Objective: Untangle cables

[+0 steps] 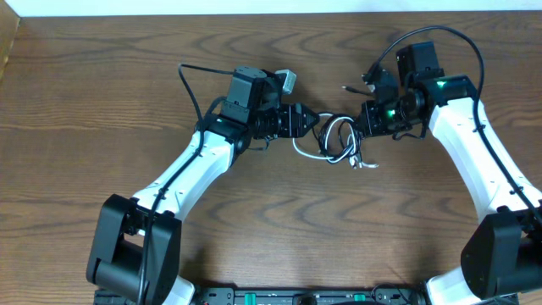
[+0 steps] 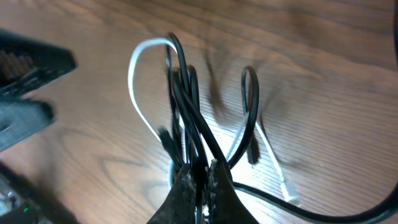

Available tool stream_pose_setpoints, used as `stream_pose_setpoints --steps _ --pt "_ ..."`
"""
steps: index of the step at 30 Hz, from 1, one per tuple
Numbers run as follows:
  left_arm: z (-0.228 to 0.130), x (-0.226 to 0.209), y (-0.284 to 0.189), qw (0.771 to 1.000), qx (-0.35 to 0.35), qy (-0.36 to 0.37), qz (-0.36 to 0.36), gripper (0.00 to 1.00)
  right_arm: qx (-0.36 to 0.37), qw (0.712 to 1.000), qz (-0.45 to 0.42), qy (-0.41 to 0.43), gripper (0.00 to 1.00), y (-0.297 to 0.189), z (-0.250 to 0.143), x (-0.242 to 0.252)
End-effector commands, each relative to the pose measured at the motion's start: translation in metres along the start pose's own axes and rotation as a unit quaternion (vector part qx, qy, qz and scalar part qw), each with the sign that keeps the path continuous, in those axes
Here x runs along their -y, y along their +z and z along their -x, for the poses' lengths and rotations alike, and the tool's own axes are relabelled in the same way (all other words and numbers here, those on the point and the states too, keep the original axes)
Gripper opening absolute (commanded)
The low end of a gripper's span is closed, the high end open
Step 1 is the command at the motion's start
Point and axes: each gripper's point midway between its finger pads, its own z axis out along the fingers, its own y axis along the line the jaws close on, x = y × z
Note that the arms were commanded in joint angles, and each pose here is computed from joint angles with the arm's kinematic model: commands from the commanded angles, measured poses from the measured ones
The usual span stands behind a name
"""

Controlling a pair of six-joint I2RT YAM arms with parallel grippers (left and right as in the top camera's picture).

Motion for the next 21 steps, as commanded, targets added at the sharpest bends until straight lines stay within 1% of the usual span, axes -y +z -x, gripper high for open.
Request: stream_pose_setpoints --steps 1,2,5,7,9,11,12,14,15,16,18,19,20,21 --pt "0.0 -0.003 0.007 0.999 0.004 0.034 0.02 0.55 -0.008 0.999 0.04 -0.022 0.01 0.003 -0.003 -0.013" --pt "-0.004 -0.002 0.01 0.999 -0.002 0.039 0.019 0.53 -0.008 0.999 0.04 -0.021 0.01 0.003 -0.004 -0.013" --pt "-0.019 0.004 0.024 0.998 -0.027 0.056 0.015 0.52 -0.013 0.999 0.045 -0.018 0.01 0.003 -0.006 -0.015" --pt "-0.025 0.01 0.031 0.996 -0.03 0.078 0.016 0.52 -0.013 0.997 0.069 -0.017 0.01 0.002 -0.006 -0.023" --pt "-0.026 0.008 0.035 0.995 -0.024 0.086 0.04 0.53 -0.015 0.996 0.087 -0.012 0.01 0.001 -0.007 -0.029" --pt "-0.025 0.003 0.037 0.993 -0.015 0.092 0.068 0.53 -0.02 0.996 0.087 0.002 0.01 0.001 -0.009 -0.03" --pt "-0.025 0.0 0.037 0.992 -0.012 0.094 0.082 0.54 -0.024 0.997 0.075 0.016 0.01 0.001 -0.011 -0.025" --pt "-0.024 -0.004 0.038 0.991 -0.01 0.093 0.093 0.54 -0.03 0.997 -0.009 0.074 0.01 0.003 -0.015 0.003" --pt "-0.026 -0.006 0.038 0.991 -0.013 0.091 0.095 0.54 -0.029 0.991 -0.071 0.114 0.07 0.001 -0.018 0.024" --pt "-0.028 -0.008 0.04 0.991 -0.017 0.089 0.096 0.54 -0.028 0.987 -0.095 0.128 0.14 -0.001 -0.019 0.033" --pt "-0.034 -0.012 0.043 0.991 -0.029 0.08 0.101 0.55 -0.024 0.981 -0.129 0.14 0.29 -0.004 -0.02 0.045" --pt "-0.038 -0.014 0.045 0.991 -0.034 0.076 0.102 0.55 -0.023 0.981 -0.135 0.14 0.34 -0.005 -0.02 0.048" --pt "-0.046 -0.018 0.05 0.992 -0.047 0.055 0.107 0.55 -0.021 0.979 -0.144 0.144 0.38 -0.006 -0.02 0.052" --pt "-0.053 -0.019 0.052 0.991 -0.056 0.042 0.11 0.54 -0.02 0.978 -0.148 0.144 0.39 -0.006 -0.02 0.053"
